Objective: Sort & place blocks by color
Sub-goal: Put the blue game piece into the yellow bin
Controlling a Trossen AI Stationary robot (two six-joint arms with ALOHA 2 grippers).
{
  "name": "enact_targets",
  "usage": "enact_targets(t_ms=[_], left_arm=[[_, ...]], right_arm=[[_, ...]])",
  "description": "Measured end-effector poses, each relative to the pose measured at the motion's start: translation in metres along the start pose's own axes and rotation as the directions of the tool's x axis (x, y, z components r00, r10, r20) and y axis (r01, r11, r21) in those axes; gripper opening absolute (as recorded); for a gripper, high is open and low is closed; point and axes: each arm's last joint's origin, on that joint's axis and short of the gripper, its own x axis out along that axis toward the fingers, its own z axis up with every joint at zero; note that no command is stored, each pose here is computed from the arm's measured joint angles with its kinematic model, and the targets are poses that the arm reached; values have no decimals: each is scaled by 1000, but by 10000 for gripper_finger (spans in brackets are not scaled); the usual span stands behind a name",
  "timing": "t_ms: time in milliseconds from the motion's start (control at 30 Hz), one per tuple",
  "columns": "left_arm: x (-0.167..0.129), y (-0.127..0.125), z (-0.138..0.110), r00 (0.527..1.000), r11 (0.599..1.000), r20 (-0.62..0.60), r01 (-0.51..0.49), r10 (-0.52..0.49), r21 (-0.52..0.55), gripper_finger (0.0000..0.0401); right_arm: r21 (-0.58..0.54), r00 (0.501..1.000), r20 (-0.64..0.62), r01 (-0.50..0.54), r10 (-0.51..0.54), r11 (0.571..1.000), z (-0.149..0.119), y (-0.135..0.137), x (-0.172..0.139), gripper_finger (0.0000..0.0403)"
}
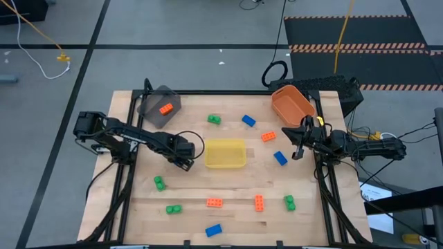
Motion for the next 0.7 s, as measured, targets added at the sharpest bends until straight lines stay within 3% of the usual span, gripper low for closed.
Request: enact_targets(t_ms=[100, 200, 400, 600, 700], left_arm=[[-19, -9, 7, 1000, 1000, 12, 5, -5, 30, 142], [-59, -23, 23, 989, 995, 121, 83, -89, 49, 142], [-112, -54, 48, 909, 972, 360, 152, -208, 178, 142], [-119, -83, 58, 850, 936, 443, 149, -286, 318, 142], [-104, -91, 61, 867, 931, 423, 116, -265, 346, 142]], right_arm=[[-2, 1000, 1, 0, 0, 1000, 0, 0, 0, 0], [-5, 1000, 5, 1, -1, 1000, 1, 0, 0, 0], [-12, 1000, 23, 3, -3, 1000, 2, 0, 0, 0], [-16, 1000, 17, 3, -3, 1000, 2, 0, 0, 0], [-17, 1000, 18, 3, -2, 1000, 2, 0, 0, 0]])
